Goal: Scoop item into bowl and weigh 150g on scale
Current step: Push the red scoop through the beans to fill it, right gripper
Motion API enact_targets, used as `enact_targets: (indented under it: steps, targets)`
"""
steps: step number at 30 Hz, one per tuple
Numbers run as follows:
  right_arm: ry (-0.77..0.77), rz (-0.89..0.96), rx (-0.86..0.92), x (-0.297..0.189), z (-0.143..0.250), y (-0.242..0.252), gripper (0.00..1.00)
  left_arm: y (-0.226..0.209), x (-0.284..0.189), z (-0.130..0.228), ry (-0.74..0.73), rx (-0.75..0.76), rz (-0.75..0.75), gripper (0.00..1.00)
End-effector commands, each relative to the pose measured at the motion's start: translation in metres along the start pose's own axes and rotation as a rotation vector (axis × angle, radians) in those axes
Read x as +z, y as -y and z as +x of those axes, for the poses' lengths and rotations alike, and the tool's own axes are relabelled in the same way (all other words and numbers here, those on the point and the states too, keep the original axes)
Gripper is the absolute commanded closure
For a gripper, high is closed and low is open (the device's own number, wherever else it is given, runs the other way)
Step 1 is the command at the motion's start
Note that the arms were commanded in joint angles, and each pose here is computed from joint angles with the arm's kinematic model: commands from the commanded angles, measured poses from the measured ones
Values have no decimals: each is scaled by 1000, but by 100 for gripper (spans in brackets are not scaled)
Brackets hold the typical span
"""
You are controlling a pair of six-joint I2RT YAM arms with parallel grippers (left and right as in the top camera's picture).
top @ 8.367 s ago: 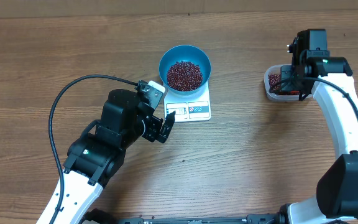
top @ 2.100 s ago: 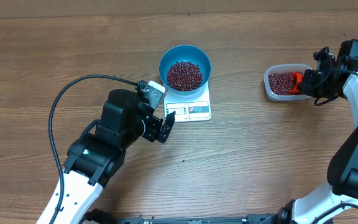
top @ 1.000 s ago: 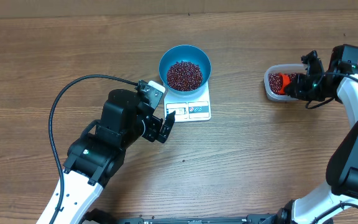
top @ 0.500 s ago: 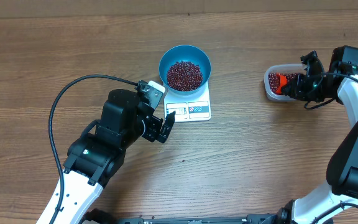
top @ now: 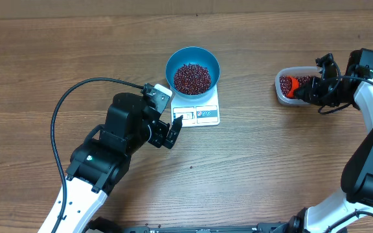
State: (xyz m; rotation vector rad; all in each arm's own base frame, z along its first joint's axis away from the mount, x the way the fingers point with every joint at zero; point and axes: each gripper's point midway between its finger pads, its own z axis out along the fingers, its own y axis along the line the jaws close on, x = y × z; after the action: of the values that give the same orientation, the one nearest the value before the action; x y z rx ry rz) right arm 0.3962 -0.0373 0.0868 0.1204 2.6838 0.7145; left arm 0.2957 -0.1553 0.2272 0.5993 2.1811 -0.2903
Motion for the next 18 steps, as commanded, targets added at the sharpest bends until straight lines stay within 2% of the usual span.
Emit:
enact_targets:
  steps: [1, 10, 18]
  targets:
    - [14, -33, 30, -1, 0, 2, 96, 0, -2, -8, 16, -10, 4, 0]
    - [34, -67, 102, -6, 0, 15, 96, 0, -2, -8, 16, -10, 4, 1]
    - [-26, -140, 178, 19, 12, 23, 96, 0, -2, -8, 16, -10, 4, 0]
